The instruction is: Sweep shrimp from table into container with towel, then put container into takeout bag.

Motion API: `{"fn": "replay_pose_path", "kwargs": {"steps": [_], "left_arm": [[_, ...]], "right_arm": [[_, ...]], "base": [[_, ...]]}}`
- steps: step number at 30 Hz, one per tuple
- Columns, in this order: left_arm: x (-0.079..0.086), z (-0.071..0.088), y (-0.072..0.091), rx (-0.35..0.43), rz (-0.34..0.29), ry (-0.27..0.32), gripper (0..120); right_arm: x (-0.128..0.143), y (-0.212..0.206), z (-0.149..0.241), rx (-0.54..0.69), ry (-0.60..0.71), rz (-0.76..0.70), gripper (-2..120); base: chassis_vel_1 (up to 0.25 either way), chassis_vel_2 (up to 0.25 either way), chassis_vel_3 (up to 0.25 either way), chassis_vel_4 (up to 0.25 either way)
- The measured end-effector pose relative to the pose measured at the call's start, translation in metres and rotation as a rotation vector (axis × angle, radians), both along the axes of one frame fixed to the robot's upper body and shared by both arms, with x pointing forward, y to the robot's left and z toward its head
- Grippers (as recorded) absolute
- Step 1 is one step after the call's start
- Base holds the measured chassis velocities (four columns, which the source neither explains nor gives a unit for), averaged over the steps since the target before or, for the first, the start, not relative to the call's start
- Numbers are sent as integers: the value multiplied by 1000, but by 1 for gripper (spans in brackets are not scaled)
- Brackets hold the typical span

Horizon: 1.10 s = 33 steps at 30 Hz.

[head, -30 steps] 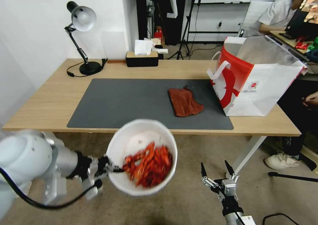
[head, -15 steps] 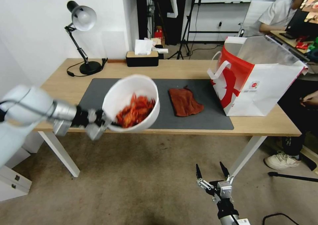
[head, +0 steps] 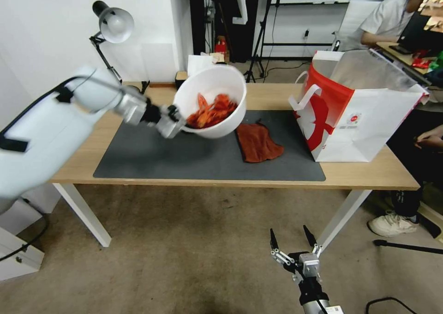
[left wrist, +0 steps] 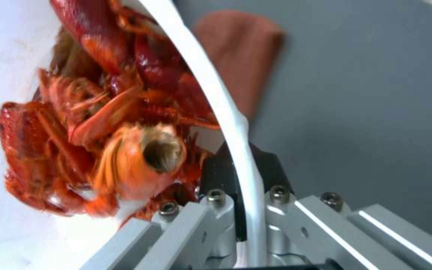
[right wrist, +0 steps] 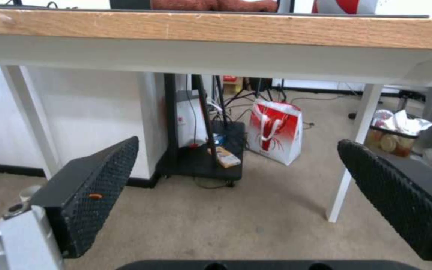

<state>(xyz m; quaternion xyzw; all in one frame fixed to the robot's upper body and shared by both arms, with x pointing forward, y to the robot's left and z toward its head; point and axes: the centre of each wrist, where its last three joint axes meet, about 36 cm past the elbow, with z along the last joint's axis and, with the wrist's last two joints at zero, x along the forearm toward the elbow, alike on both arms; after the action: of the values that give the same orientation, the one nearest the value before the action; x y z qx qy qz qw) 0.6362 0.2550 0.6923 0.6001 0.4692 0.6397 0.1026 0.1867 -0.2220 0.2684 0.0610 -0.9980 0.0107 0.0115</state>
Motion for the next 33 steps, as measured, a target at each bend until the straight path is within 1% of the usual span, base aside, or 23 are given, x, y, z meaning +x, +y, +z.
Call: {"fn": "replay_pose_path", "kwargs": {"steps": [1, 2, 3, 4, 5, 6, 8, 9, 10, 11, 12, 14, 15, 16, 17, 18, 20, 23, 26, 27, 29, 30, 33], "left_arm": [[5, 2, -6, -2, -6, -2, 0], [21, 12, -28, -11, -21, -9, 0], [21, 12, -28, -11, -21, -9, 0], [42, 20, -52, -17, -24, -8, 0], [54, 27, -63, -18, -19, -10, 0], [54, 27, -63, -18, -19, -10, 0], [77, 40, -90, -26, -16, -17, 0], [77, 40, -90, -26, -16, -17, 0], [83, 45, -102, -31, -18, -17, 0], [93, 54, -122, -38, -23, -20, 0], [93, 54, -122, -38, -23, -20, 0], [109, 65, -150, -49, -15, -18, 0], [109, 65, -150, -49, -15, -18, 0], [115, 70, -164, -59, -12, -16, 0], [118, 72, -172, -67, -12, -15, 0], [118, 72, -172, -67, -12, -15, 0], [125, 84, -193, -99, -11, -24, 0], [125, 92, -200, -116, -13, -30, 0], [122, 107, -217, -133, -26, -46, 0], [122, 107, -217, -133, -26, -46, 0], [115, 109, -233, -123, -37, -54, 0], [115, 109, -233, -123, -37, -54, 0], [106, 103, -252, -98, -63, -58, 0]], "right_arm": [[0, 0, 0, 0, -1, 0, 100], [3, 0, -1, -2, -4, 1, 100], [3, 0, -1, -2, -4, 1, 100], [6, -1, -2, -5, -9, 2, 100], [7, -1, -3, -6, -9, 2, 100], [7, -1, -3, -6, -9, 2, 100], [7, -2, -7, -11, -1, 3, 100], [7, -2, -7, -11, -1, 3, 100], [7, -2, -8, -11, 3, 4, 100], [7, -3, -10, -13, 7, 5, 100], [7, -3, -10, -13, 7, 5, 100], [8, -4, -13, -15, 11, 5, 100], [8, -4, -13, -15, 11, 5, 100], [9, -4, -14, -13, 14, 5, 100], [9, -5, -14, -11, 17, 7, 100], [9, -5, -14, -11, 17, 7, 100], [9, -6, -15, -8, 23, 10, 100], [9, -7, -15, -9, 24, 10, 100], [9, -10, -16, -14, 29, 8, 100], [9, -10, -16, -14, 29, 8, 100], [10, -12, -17, -17, 29, 7, 100], [10, -12, -17, -17, 29, 7, 100], [9, -12, -18, -18, 33, 8, 100]], "base": [[0, 0, 0, 0], [0, 0, 0, 0], [0, 0, 0, 0], [0, 0, 0, 0], [0, 0, 0, 0], [0, 0, 0, 0], [0, 0, 0, 0], [0, 0, 0, 0], [0, 0, 0, 0], [0, 0, 0, 0], [0, 0, 0, 0], [0, 0, 0, 0], [0, 0, 0, 0], [0, 0, 0, 0], [0, 0, 0, 0], [0, 0, 0, 0], [0, 0, 0, 0], [0, 0, 0, 0], [0, 0, 0, 0], [0, 0, 0, 0], [0, 0, 0, 0], [0, 0, 0, 0], [0, 0, 0, 0]]}}
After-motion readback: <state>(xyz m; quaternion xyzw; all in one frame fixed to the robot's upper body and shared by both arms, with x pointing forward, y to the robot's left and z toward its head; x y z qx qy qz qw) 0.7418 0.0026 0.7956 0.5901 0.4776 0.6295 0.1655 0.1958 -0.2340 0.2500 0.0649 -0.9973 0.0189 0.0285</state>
